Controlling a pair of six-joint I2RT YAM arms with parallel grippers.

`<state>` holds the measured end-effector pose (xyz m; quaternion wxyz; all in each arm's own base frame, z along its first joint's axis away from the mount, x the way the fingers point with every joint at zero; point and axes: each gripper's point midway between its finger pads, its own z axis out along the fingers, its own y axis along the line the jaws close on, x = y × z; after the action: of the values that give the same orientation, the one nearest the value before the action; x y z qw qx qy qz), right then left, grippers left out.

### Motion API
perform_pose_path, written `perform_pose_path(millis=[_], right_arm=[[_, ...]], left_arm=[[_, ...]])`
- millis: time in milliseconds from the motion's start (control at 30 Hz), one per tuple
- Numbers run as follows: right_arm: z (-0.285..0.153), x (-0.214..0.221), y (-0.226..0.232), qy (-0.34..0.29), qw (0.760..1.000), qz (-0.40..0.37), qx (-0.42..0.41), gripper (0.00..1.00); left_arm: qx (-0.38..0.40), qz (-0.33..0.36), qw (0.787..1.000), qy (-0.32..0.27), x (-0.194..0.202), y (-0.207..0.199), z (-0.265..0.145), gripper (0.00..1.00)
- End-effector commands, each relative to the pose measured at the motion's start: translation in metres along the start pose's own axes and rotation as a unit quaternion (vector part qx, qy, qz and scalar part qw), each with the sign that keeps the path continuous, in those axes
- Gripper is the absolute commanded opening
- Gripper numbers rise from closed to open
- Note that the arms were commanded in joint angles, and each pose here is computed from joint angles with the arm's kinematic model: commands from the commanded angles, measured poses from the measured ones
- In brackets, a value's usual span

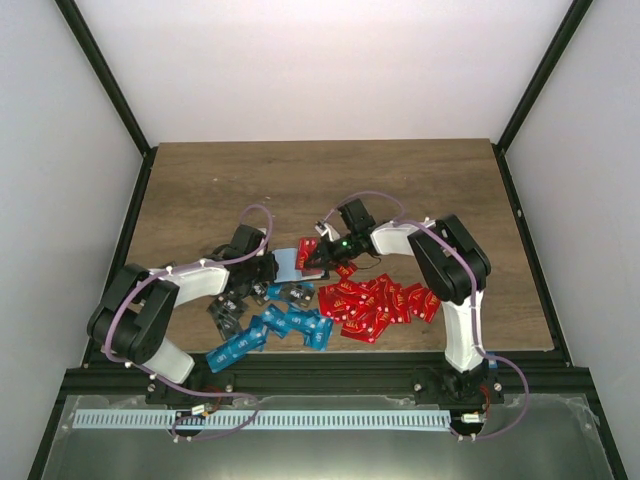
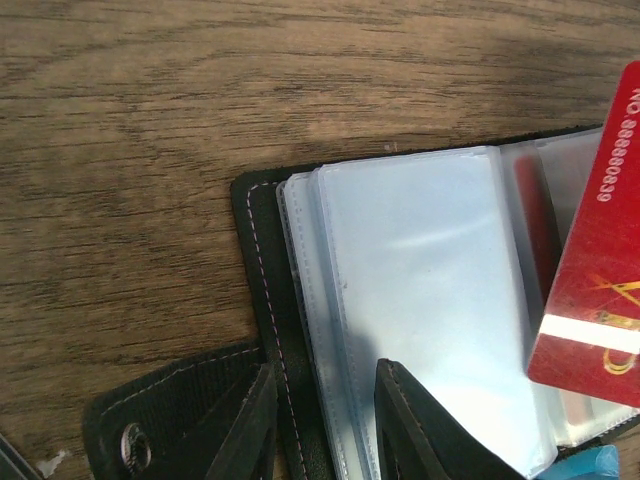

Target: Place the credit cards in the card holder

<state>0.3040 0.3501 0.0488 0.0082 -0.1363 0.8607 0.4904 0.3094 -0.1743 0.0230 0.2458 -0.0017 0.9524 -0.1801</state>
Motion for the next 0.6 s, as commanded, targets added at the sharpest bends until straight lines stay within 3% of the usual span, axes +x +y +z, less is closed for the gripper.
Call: perform_pose_path(millis=[0, 567], right_arm=[[0.011, 0.006, -0.003, 0.017, 1.0, 0.007, -0.009, 0.01], [-0.003, -0.002, -0.001, -0.02, 1.0, -0.004, 0.021, 0.01]], left_arm=[[-0.005, -0.001, 1.0, 0.002, 0.0, 0.001, 0.002, 0.3], [-0.018, -0.003, 1.0, 0.005, 0.003, 0.006, 0.004, 0.26]])
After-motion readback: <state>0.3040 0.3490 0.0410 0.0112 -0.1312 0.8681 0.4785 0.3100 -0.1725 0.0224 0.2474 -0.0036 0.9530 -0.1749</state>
